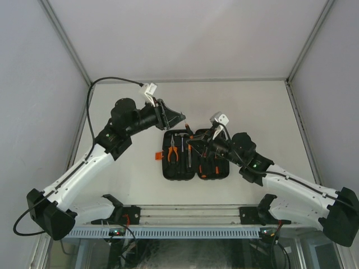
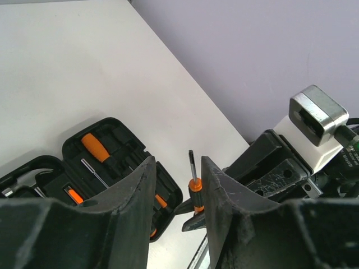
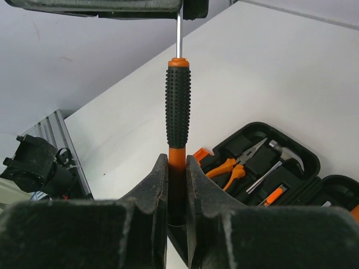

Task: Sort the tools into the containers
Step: Pick up the screwdriver from the center of the board.

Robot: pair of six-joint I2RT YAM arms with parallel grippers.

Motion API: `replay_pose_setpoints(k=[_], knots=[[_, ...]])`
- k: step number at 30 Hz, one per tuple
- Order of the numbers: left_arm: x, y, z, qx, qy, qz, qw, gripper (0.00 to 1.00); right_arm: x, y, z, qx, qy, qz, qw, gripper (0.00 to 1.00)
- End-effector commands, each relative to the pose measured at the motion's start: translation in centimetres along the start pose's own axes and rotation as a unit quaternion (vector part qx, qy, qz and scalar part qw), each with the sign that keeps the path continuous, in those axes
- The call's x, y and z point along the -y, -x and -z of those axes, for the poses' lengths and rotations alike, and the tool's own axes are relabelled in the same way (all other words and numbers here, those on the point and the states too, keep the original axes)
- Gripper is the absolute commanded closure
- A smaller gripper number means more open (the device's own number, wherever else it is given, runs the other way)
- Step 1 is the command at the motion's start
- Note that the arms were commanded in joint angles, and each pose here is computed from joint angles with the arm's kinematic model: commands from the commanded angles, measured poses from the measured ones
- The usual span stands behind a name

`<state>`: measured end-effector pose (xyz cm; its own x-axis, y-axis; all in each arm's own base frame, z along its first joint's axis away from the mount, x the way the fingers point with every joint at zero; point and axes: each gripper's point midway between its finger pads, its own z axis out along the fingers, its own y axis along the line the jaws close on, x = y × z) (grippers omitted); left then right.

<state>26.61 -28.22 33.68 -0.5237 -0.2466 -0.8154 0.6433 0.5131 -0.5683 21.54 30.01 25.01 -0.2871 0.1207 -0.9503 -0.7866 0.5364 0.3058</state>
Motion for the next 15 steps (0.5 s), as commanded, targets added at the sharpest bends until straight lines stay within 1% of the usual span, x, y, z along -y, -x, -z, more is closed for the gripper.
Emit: replay_pose_setpoints(k=[1,4,6,11,13,15], knots=[[1.69,0.93,-0.1,0.015,-0.041,-0.001,0.999,0.59,-1.61,2.78,-0.69,0.026,0.025,-0.015,0.999,1.0],[1.73,0.93,-0.13,0.014,-0.042,0.0,0.999,0.63,-1.71,2.56,-0.95,0.019,0.028,-0.018,0.999,1.0],[1.75,0.86,-0.22,0.012,-0.044,0.001,0.999,0.69,-1.73,2.58,-1.04,0.019,0.029,-0.021,0.999,1.0],[1.74,0.67,-0.35,0.008,-0.046,0.005,0.999,0.92,-1.67,2.73,-1.1,0.023,0.027,-0.02,0.999,1.0],[1.74,0.67,-0.37,0.008,-0.046,0.005,0.999,0.99,-1.53,2.91,-1.06,0.027,0.022,-0.019,0.999,0.96],[1.72,0.65,-0.37,0.008,-0.046,0.005,0.999,1.0,-1.32,3.06,-0.98,0.029,0.016,-0.018,0.999,0.87]])
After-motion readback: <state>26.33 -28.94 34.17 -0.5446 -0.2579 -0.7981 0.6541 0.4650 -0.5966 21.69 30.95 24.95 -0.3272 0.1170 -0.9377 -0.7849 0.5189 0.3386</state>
